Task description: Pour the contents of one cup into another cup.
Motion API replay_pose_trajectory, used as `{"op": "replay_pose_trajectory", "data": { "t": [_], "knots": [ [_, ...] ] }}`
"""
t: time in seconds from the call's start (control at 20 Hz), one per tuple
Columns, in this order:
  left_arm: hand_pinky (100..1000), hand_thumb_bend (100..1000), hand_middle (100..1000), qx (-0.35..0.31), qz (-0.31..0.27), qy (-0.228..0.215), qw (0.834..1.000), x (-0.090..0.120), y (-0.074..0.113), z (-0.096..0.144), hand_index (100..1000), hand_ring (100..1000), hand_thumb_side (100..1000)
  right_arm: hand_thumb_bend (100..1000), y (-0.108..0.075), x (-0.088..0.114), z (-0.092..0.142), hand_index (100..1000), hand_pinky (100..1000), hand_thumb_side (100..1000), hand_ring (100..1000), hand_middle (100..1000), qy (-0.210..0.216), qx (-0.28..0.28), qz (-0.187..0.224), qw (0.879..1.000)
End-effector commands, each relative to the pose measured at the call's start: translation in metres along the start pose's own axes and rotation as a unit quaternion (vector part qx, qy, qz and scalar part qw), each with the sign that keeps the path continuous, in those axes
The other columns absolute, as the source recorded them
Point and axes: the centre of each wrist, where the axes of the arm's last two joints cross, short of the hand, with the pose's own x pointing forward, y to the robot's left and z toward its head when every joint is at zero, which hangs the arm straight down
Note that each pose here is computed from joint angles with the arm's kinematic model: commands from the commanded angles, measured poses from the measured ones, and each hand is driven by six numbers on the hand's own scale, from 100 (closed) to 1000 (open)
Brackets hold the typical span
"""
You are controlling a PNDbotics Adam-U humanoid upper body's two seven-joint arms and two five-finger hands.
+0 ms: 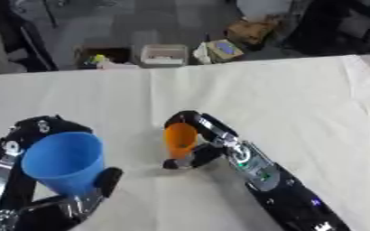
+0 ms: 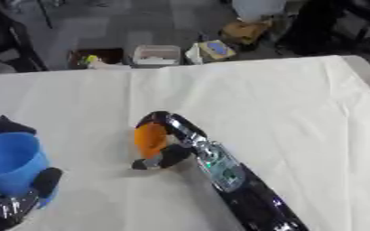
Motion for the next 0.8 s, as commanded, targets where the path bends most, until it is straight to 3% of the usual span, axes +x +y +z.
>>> {"op": "replay_pose_trajectory", "data": {
  "t": [0.05,0.35,0.5,0.65,0.8],
  "knots": [
    [100,355,103,0.001,0.004,-0.017,1.000,0.0080,0.0012,-0.0053,495,100,100,618,-0.0038,0.0045,-0.0060,575,398,100,502,570,-0.006,0.001,0.015,1.000],
    [100,356,103,0.000,0.008,-0.017,1.000,0.0085,-0.0007,-0.0055,495,100,100,568,-0.0023,0.0004,-0.0072,518,367,100,435,509,0.003,0.000,0.024,1.000],
    [100,354,103,0.000,0.008,-0.017,1.000,0.0086,-0.0011,-0.0056,495,100,100,503,-0.0027,-0.0002,-0.0077,462,327,100,360,454,0.003,-0.005,0.026,1.000],
    [100,353,103,0.001,0.009,-0.017,1.000,0.0088,-0.0012,-0.0060,495,100,100,415,-0.0041,-0.0002,-0.0078,412,285,100,299,397,0.004,-0.015,0.026,1.000],
    [100,349,104,0.000,0.010,-0.018,1.000,0.0091,-0.0014,-0.0064,496,100,100,267,-0.0041,-0.0006,-0.0074,367,245,100,246,347,0.006,-0.021,0.024,0.999]
  ]
}}
